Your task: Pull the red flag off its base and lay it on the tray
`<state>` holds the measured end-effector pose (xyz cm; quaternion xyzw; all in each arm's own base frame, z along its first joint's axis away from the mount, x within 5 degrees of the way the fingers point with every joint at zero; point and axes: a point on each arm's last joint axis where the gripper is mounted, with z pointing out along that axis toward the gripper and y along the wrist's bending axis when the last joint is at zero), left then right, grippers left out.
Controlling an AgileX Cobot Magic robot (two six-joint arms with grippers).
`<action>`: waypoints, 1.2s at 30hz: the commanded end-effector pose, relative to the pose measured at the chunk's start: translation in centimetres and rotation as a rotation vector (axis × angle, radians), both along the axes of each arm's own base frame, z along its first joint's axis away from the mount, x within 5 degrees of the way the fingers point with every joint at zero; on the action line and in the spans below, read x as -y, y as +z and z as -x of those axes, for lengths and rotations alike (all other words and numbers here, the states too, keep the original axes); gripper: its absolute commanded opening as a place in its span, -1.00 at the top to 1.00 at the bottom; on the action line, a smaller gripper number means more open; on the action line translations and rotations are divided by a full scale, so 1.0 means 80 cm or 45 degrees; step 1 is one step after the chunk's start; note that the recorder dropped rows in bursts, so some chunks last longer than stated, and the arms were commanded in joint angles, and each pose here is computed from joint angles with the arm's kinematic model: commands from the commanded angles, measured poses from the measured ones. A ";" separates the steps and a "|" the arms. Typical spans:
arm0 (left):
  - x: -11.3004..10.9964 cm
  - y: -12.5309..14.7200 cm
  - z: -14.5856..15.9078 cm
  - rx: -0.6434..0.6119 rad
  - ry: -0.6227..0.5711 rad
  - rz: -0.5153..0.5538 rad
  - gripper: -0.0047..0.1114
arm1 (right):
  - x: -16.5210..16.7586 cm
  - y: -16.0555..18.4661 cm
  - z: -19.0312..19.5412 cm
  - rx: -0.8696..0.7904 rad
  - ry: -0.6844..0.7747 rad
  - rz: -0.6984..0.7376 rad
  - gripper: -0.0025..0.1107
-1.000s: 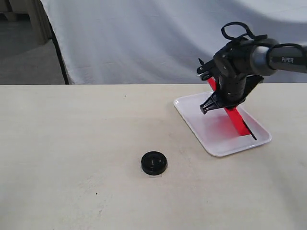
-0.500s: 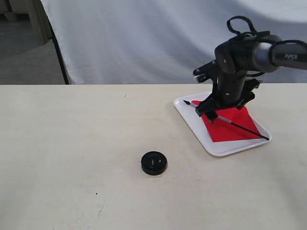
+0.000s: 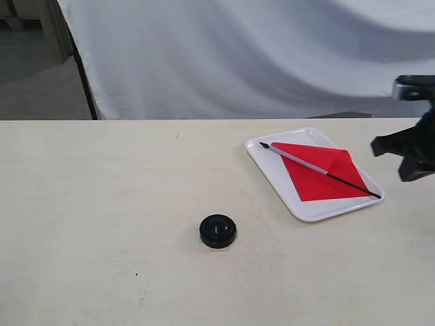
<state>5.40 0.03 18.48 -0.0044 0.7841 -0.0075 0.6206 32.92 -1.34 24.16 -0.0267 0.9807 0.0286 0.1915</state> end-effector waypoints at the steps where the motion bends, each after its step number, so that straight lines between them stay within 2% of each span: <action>1: 0.000 -0.001 0.000 -0.003 0.003 0.012 0.89 | 0.025 0.048 0.066 0.217 -0.143 -0.008 0.96; 7: 0.000 -0.001 0.000 -0.003 0.003 0.012 0.89 | 0.017 0.110 0.166 0.660 -0.190 0.048 0.96; 12: 0.000 -0.001 0.000 -0.003 0.003 0.012 0.89 | 0.005 0.126 0.246 1.022 -0.206 0.088 0.96; 16: 0.000 -0.001 0.000 -0.003 0.003 0.012 0.89 | -0.004 0.112 0.303 1.291 -0.221 0.116 0.96; 20: 0.000 -0.001 0.000 -0.003 0.003 0.012 0.89 | -0.009 0.079 0.336 1.451 -0.230 0.127 0.96; 24: 0.000 -0.001 0.000 -0.003 0.003 0.012 0.89 | -0.015 0.058 0.365 1.730 -0.234 0.037 0.96; 27: 0.000 -0.001 0.000 -0.003 0.004 0.010 0.89 | -0.015 0.053 0.366 1.781 -0.188 0.071 0.96; 36: 0.000 -0.001 0.000 -0.007 0.004 0.013 0.89 | -0.020 0.048 0.365 1.728 -0.163 -0.149 0.96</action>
